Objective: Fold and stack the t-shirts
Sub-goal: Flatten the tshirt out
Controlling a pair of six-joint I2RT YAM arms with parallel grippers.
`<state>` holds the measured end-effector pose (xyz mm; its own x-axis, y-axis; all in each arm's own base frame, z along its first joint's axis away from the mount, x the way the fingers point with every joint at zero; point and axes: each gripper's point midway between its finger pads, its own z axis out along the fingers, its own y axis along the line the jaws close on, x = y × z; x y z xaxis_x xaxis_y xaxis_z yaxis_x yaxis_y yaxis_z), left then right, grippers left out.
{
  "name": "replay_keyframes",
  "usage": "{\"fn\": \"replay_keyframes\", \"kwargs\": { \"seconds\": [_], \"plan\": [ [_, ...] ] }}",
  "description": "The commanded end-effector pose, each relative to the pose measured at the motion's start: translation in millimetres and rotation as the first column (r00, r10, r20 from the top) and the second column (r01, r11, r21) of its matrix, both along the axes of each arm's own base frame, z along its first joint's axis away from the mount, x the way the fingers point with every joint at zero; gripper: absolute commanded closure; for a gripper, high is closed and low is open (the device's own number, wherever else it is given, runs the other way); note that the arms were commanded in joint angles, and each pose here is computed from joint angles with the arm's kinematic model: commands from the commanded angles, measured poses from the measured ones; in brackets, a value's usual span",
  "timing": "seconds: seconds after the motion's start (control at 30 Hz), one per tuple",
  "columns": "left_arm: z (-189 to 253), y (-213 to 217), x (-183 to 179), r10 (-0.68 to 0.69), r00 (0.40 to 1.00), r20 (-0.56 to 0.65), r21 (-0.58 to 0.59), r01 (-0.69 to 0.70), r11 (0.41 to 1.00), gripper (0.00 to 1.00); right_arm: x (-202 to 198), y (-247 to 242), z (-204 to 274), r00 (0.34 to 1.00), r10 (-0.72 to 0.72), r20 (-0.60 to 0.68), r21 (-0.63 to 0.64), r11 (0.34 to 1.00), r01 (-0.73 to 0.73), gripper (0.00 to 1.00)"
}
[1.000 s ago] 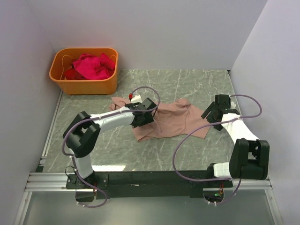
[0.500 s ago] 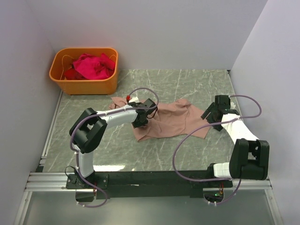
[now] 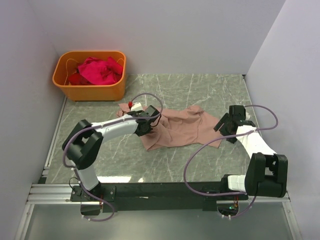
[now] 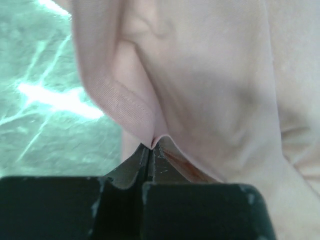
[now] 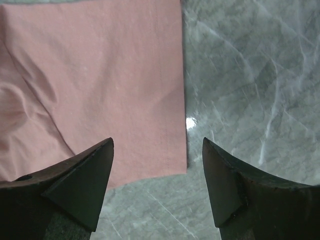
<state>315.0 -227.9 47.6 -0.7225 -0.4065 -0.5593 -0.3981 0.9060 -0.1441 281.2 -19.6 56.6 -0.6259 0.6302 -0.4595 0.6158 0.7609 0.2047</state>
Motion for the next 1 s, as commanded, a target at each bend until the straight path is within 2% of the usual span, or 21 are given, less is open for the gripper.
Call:
{"fn": "replay_keyframes", "kwargs": {
  "seconds": [0.0,0.1,0.33,0.37,0.4,0.43,0.5,0.53,0.6,0.63,0.77,0.9,0.97],
  "plan": [
    [22.1,10.9,-5.5,0.001,0.998,0.055,-0.029,0.000,1.000,0.99,-6.8,-1.1,3.0,1.000,0.002,0.012,-0.004,1.000,-0.002,0.22],
    [24.5,30.0,-17.0,0.051,0.998,0.049,-0.030,-0.049,0.998,0.99,-13.9,1.8,-0.3,1.000,0.010,-0.002,0.010,1.000,-0.010,0.23],
    [-7.5,101.2,-78.9,0.264,0.961,-0.087,0.031,-0.262,0.964,0.99,-31.9,11.9,-10.0,0.998,0.039,-0.049,0.052,0.998,-0.036,0.23],
    [-8.2,107.8,-82.7,0.289,0.952,-0.100,0.028,-0.288,0.957,0.99,-31.7,12.6,-10.3,0.998,0.045,-0.046,0.054,0.998,-0.043,0.26],
    [-12.6,112.2,-90.8,0.302,0.945,-0.127,0.034,-0.301,0.953,0.95,-32.6,12.9,-11.8,0.998,0.048,-0.050,0.055,0.997,-0.046,0.27],
    [-13.3,118.7,-98.8,0.326,0.934,-0.147,0.055,-0.321,0.945,0.78,-35.1,12.8,-14.3,0.997,0.053,-0.062,0.051,0.997,-0.049,0.27],
    [-10.3,128.0,-108.8,0.360,0.920,-0.154,0.078,-0.352,0.933,0.51,-36.0,11.2,-15.9,0.996,0.048,-0.071,0.044,0.998,-0.045,0.27],
    [-7.5,130.9,-111.1,0.384,0.911,-0.148,0.076,-0.376,0.923,0.33,-35.4,11.6,-15.1,0.996,0.051,-0.067,0.046,0.998,-0.048,0.27],
    [1.1,135.6,-116.0,0.392,0.909,-0.139,0.067,-0.386,0.920,0.24,-33.5,12.5,-13.1,0.997,0.057,-0.058,0.049,0.997,-0.054,0.27],
    [4.6,133.3,-115.9,0.377,0.916,-0.140,0.050,-0.374,0.926,0.14,-31.1,12.7,-9.8,0.997,0.057,-0.046,0.048,0.997,-0.055,0.27],
    [30.1,104.8,-100.0,0.260,0.960,-0.101,-0.089,-0.269,0.959,0.07,-30.4,10.3,-5.8,0.998,0.051,-0.029,0.032,0.998,-0.050,0.26],
    [52.8,52.3,-74.8,0.059,0.998,-0.015,-0.246,-0.061,0.967,0.01,-31.5,11.5,-5.0,0.998,0.052,-0.018,0.036,0.998,-0.052,0.26],
    [48.7,32.5,-73.3,-0.008,0.999,-0.034,-0.257,-0.001,0.966,0.01,-30.9,11.5,-5.1,0.999,0.052,-0.012,0.036,0.998,-0.052,0.26]
  ]
}}
